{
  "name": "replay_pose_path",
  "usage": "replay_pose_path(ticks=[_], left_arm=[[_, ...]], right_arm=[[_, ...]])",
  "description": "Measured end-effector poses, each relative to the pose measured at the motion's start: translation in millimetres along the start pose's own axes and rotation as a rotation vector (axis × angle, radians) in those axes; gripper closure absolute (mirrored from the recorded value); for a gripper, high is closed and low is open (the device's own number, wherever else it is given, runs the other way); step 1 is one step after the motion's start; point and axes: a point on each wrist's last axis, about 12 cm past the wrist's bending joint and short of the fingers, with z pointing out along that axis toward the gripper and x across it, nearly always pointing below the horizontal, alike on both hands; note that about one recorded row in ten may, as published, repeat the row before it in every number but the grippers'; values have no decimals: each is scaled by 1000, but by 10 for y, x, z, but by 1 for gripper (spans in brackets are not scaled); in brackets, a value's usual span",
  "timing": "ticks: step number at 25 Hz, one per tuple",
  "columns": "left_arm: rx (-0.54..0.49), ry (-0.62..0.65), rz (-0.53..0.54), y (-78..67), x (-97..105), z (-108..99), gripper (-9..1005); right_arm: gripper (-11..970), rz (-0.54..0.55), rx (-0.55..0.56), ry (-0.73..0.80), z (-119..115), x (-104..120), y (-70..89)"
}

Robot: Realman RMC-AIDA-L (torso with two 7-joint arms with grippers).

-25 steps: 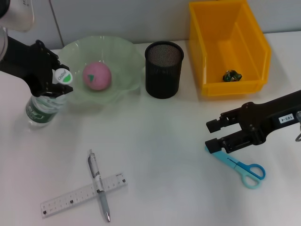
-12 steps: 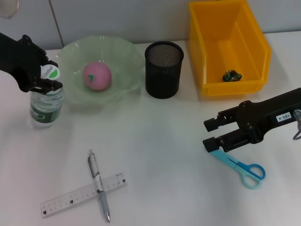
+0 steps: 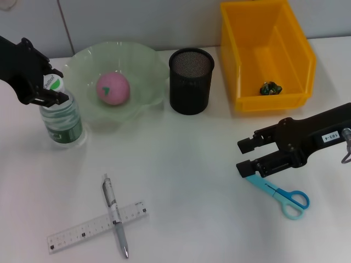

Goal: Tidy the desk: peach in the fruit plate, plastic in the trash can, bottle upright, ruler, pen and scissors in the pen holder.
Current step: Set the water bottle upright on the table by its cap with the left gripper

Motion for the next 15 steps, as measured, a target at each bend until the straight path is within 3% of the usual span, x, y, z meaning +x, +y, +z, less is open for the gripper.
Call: replay_pose_path(ticks=[15], left_arm=[[20,51,-59,21,-84,-78,519]], right_arm=[[212,-1,12,15,-40,1,-15]])
